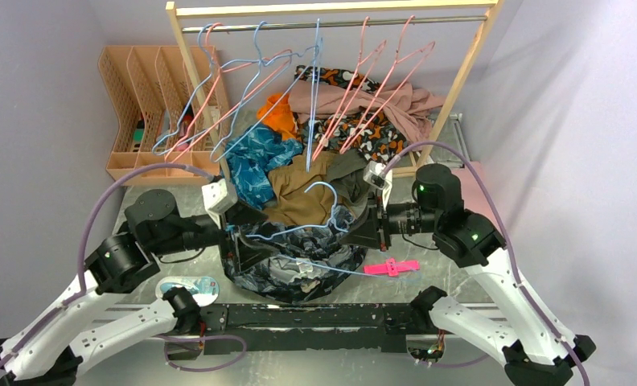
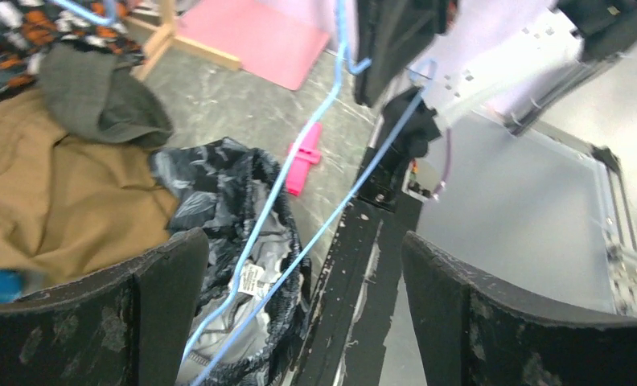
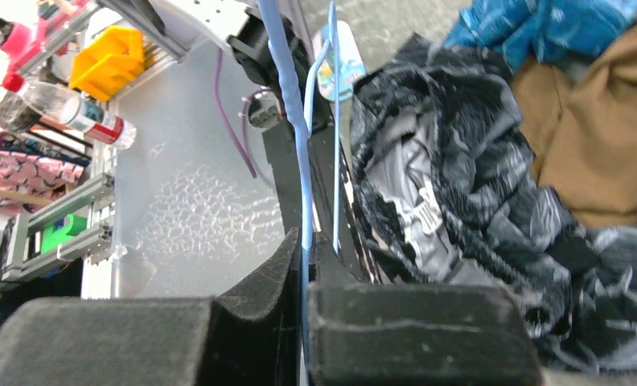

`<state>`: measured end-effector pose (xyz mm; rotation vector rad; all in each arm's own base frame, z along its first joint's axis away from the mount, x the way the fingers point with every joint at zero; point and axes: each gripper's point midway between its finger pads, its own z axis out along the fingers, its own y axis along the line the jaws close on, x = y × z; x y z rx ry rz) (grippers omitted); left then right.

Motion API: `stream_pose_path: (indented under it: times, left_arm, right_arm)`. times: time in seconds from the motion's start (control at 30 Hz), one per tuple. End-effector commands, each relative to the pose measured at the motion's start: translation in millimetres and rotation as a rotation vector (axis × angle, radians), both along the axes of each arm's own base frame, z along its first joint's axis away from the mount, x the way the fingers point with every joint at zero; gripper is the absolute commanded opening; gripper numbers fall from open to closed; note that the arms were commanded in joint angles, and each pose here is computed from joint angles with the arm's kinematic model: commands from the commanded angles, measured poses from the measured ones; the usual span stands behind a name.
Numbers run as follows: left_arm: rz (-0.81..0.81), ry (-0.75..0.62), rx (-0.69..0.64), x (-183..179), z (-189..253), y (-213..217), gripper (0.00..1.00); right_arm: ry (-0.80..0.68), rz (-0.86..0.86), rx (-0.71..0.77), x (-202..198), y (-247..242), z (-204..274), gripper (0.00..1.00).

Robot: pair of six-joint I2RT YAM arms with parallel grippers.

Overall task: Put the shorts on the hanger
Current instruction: Hang the shorts on the hanger.

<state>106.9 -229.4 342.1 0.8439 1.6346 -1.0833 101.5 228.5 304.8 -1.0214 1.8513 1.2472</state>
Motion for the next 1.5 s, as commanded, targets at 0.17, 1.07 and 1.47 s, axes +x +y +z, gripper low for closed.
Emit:
stream_pose_path:
  times: [0.17,1.07,1.47]
  left_arm:
    - [-0.248,-0.186,-0.053,-24.0,11.5,-18.4,0.93]
    - [-0.356,-0.143,0.113,-12.6,-13.3,-39.4,0.27]
    - [-0.323,-0.173,0.090,-11.3,-9.1,-35.4,0.07]
  right_arm:
    - [-0.106,0.229,0.177,-11.2,23.7,24.6,0.00]
    - [-0.163,0.303,0.198,-14.3,35.0,30.1,0.00]
    - [-0.142,0.257,0.190,-13.5,33.9,48.1,0.63]
